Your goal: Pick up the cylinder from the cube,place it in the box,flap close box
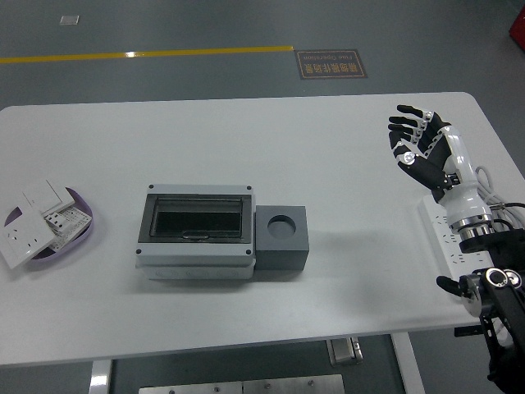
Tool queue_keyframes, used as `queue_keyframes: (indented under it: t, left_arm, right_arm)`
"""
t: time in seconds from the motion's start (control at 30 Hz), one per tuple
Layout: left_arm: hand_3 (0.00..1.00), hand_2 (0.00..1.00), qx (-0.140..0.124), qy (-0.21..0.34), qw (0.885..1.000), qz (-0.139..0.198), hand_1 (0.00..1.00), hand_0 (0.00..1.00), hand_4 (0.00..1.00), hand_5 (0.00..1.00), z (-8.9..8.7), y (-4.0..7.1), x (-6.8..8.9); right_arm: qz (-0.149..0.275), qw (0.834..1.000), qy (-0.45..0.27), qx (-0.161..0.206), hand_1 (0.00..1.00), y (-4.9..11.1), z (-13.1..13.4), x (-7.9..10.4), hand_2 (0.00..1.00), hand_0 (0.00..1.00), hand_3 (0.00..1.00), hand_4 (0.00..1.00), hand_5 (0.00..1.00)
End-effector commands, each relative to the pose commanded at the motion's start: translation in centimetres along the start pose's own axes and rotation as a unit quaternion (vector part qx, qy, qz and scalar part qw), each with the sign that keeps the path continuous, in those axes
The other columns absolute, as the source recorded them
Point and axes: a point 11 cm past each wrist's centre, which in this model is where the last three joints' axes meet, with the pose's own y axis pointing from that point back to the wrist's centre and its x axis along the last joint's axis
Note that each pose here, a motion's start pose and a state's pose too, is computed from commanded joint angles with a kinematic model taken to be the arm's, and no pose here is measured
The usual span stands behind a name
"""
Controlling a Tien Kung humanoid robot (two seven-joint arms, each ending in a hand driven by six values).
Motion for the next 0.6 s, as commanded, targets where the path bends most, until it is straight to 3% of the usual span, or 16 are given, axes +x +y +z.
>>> queue_keyframes:
  t: [0.6]
  left_arm:
    - [0.705,0.66,-0.013,0.008,1.0,0.0,0.672,0.637,0.752,0.321,1.1,0.0,0.0]
  right_arm:
    - [0.008,1.0,-0.029,-0.009,0.687,0.1,0.7,0.4,0.681,0.738,0.684,0.623,0.112]
